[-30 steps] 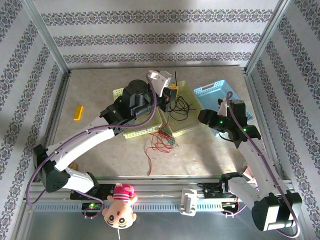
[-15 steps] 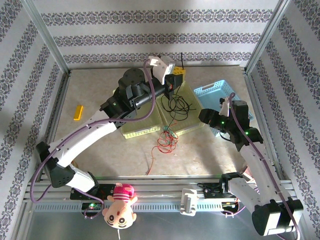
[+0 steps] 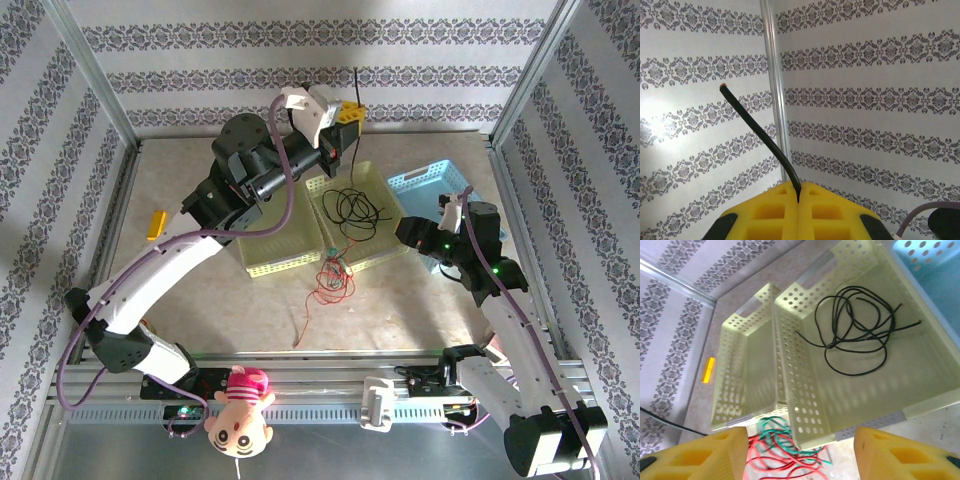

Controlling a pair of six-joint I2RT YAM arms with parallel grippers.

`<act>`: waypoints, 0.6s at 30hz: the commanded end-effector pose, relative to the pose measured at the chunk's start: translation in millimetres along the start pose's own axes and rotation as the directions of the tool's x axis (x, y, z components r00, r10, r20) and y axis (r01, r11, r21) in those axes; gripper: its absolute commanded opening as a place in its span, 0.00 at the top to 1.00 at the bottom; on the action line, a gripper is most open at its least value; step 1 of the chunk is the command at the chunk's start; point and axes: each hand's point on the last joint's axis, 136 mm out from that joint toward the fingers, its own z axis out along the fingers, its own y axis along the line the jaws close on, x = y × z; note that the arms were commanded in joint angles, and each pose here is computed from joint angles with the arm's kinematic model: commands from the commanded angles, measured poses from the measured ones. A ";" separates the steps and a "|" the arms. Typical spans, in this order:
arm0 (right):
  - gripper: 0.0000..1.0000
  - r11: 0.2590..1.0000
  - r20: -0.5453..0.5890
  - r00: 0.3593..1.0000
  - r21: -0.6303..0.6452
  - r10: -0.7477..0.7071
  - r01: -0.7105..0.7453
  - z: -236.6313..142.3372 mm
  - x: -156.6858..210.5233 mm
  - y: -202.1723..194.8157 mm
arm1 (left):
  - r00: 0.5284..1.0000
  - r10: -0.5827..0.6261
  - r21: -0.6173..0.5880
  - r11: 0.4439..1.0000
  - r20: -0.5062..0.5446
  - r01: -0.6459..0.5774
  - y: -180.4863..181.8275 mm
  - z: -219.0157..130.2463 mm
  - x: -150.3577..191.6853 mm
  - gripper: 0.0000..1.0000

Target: Untangle the cables

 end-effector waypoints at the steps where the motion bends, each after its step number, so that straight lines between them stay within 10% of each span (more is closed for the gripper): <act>1: 0.42 0.995 -0.016 1.000 -0.096 -0.011 0.010 0.1 1.1 17.1 | 1.000 0.025 0.049 0.998 -0.011 -0.025 -4.0 -6.1 -6.9 1.00; 18: 0.41 1.000 -0.008 1.000 0.009 -0.011 0.011 12.1 9.5 3.1 | 0.982 0.043 0.119 0.991 0.184 -0.065 -17.3 -32.1 -86.0 1.00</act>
